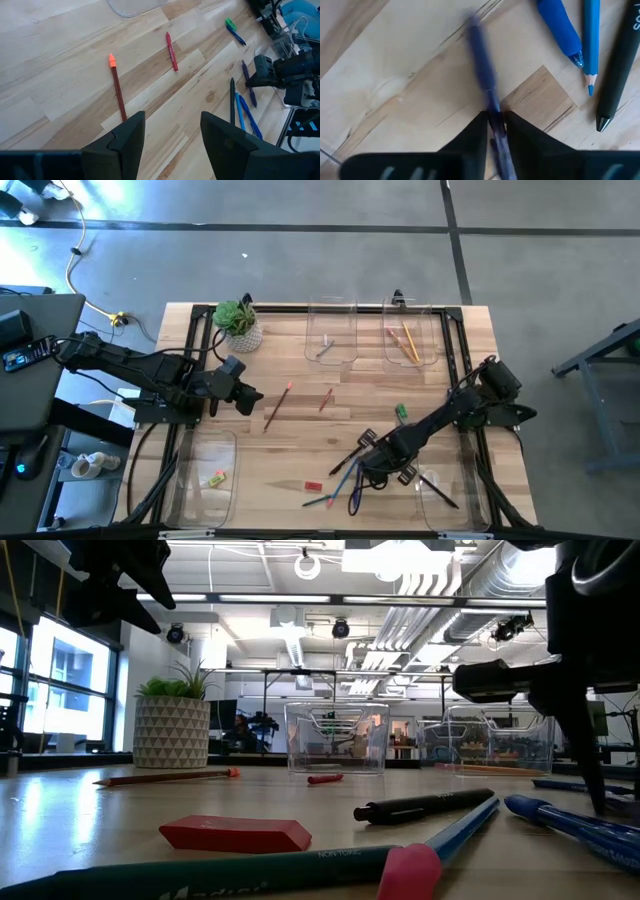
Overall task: Sort crayons/erasers/pens/pencils in bins
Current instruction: Put the purple pen into the bottom right transparent bin
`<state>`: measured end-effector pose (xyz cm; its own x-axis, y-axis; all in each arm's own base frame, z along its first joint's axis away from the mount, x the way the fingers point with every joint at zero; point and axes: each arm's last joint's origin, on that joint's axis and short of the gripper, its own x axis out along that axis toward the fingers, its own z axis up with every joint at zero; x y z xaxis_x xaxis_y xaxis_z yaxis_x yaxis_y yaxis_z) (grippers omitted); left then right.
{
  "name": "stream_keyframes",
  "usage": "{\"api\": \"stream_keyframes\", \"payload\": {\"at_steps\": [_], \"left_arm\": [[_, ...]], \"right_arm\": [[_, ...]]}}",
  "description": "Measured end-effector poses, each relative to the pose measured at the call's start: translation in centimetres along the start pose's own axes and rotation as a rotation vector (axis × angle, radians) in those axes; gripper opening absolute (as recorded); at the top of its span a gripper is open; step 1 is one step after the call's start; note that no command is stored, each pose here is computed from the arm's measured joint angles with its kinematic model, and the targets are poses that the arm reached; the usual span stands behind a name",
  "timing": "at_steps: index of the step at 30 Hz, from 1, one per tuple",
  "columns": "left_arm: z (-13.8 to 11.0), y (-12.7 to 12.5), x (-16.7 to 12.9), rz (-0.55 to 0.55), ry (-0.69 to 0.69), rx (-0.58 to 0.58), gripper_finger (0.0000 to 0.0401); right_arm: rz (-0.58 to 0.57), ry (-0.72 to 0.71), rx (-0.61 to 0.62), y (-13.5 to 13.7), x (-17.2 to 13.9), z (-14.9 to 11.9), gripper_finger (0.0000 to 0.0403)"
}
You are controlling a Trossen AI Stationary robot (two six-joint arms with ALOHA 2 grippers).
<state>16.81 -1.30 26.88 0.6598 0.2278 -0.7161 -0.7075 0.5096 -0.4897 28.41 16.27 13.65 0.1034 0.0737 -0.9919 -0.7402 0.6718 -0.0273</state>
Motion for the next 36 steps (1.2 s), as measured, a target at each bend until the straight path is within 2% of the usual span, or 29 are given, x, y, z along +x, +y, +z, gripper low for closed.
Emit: {"api": "stream_keyframes", "payload": {"at_steps": [6, 15, 20, 26, 36], "left_arm": [[0.0, 0.0, 0.0, 0.0, 0.0, 0.0, 0.0181], [0.0, 0.0, 0.0, 0.0, 0.0, 0.012, 0.0181], [0.0, 0.0, 0.0, 0.003, -0.006, 0.026, 0.0181], [0.0, 0.0, 0.0, 0.003, -0.007, 0.026, 0.0181], [0.0, 0.0, 0.0, 0.004, -0.007, 0.027, 0.0181]], "right_arm": [[-0.001, 0.007, 0.0, 0.0, 0.0, -0.1, 0.0009], [-0.04, 0.026, 0.022, 0.0, -1.2, -0.7, 0.0003], [-0.079, 0.035, 0.116, 0.1, -2.9, -1.3, 0.0003], [-0.159, -0.039, 0.222, 0.0, -5.5, -1.7, 0.0003], [-0.322, -0.194, 0.55, -0.3, -11.0, -3.8, 0.0003]]}}
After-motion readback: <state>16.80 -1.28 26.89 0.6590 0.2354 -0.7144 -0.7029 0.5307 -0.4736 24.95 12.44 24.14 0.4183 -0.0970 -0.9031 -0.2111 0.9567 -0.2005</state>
